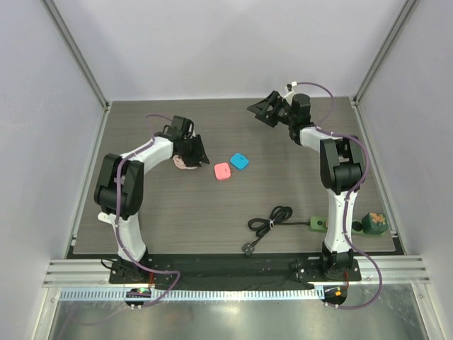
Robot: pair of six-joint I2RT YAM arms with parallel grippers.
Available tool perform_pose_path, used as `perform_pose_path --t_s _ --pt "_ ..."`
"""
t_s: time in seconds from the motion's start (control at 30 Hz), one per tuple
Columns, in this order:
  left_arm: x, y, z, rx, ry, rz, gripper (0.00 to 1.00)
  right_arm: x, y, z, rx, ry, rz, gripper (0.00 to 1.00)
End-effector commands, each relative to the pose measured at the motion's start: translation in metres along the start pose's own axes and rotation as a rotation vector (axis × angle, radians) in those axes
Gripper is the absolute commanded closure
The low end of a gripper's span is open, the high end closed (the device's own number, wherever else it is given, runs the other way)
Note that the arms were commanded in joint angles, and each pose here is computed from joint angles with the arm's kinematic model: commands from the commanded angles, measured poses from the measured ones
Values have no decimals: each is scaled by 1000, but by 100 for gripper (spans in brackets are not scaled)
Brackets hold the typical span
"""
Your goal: Pull the plug off the socket
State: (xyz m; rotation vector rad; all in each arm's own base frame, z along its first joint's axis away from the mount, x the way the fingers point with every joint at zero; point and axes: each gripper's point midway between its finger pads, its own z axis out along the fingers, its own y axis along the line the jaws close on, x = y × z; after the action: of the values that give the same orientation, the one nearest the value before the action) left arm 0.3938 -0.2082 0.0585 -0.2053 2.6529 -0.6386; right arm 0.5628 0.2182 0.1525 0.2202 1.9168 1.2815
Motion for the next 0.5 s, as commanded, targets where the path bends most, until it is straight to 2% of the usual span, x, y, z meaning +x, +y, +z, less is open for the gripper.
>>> perform_pose_path --t_s 0.0,0.2,0.47 --pt "-4 14 8 -25 29 -39 59 -15 28 -6 -70 -35 -49 22" --pt "-20 56 11 -91 23 -126 60 -16 34 -7 -98 -38 -40 21" --pt "-67 133 -14 -155 -78 -306 60 -13 34 -10 -107 -34 -33 21"
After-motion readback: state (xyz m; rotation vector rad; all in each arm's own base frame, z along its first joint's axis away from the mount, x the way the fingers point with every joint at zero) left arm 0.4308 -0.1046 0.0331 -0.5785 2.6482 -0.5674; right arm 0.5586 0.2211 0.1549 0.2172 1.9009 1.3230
